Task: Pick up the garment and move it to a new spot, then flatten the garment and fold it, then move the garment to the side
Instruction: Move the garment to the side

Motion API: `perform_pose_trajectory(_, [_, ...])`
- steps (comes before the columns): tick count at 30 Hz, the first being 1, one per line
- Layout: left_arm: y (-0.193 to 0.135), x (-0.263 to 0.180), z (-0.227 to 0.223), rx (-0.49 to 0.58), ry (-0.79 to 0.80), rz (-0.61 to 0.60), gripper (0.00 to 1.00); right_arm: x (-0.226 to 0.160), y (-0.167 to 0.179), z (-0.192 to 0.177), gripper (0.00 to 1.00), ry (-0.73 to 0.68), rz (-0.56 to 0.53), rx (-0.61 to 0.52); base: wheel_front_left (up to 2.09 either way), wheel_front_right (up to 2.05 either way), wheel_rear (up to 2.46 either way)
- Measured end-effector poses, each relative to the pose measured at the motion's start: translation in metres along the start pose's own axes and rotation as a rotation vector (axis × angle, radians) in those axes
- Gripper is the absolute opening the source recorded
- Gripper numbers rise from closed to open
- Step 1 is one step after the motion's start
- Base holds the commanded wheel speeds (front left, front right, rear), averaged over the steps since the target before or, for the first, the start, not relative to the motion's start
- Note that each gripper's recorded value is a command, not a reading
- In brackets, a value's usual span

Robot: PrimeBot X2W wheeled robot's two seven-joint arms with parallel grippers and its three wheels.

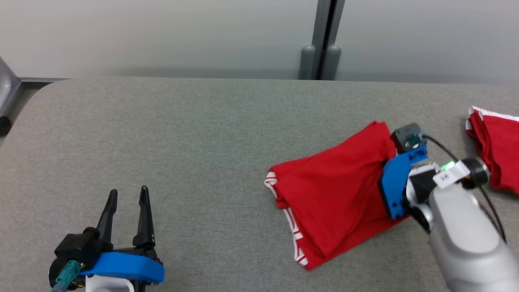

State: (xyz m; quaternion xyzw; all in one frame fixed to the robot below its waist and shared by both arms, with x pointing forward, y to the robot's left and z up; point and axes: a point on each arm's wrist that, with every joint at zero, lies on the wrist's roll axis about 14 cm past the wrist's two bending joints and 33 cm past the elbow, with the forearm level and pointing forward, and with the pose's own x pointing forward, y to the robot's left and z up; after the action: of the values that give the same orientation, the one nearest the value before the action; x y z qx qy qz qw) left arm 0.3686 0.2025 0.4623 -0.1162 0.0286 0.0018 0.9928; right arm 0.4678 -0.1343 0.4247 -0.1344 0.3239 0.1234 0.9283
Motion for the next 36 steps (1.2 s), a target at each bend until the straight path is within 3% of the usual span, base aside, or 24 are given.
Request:
perform_pose_trajectory(5, [-0.021,0.028,-0.002,-0.011,-0.004,-0.056,1.0,-0.001,-0.072,0.038,0.0,-0.006,-0.124,-0.045,0.0,0.0,0.0])
perform_pose_trajectory(6, [-0.029,0.036,-0.006,-0.014,0.001,-0.078,1.0,-0.005,-0.105,0.046,0.0,0.005,-0.186,-0.056,0.0,0.0,0.0])
perform_pose_trajectory(9, [-0.044,0.052,-0.009,-0.017,0.0,-0.118,1.0,-0.017,-0.156,0.057,0.0,0.003,-0.287,-0.044,0.0,0.0,0.0])
perform_pose_trajectory(17, [-0.071,0.083,-0.026,-0.019,0.019,-0.203,1.0,-0.056,-0.262,0.037,0.0,0.078,-0.521,-0.009,0.0,0.0,0.0])
perform_pose_trajectory(25, [-0.077,0.102,-0.038,0.001,0.033,-0.245,1.0,-0.066,-0.319,0.013,0.0,0.14,-0.668,-0.106,0.0,0.0,0.0])
perform_pose_trajectory(31, [-0.064,0.104,-0.044,0.022,0.049,-0.225,1.0,-0.039,-0.319,0.008,0.0,0.129,-0.652,-0.169,0.0,0.0,0.0])
perform_pose_trajectory(32, [-0.061,0.104,-0.045,0.026,0.052,-0.221,1.0,-0.037,-0.319,0.006,0.27,0.141,-0.656,-0.177,0.0,0.0,0.0])
perform_pose_trajectory(34, [-0.058,0.103,-0.043,0.033,0.051,-0.216,1.0,-0.036,-0.321,0.006,0.39,0.14,-0.665,-0.193,0.0,0.0,0.0])
perform_pose_trajectory(35, [-0.058,0.103,-0.042,0.035,0.047,-0.216,1.0,-0.038,-0.321,0.006,0.62,0.138,-0.67,-0.191,0.0,0.0,0.0])
perform_pose_trajectory(36, [-0.058,0.102,-0.04,0.035,0.043,-0.217,1.0,-0.039,-0.321,0.008,1.0,0.124,-0.673,-0.195,0.0,0.0,0.0])
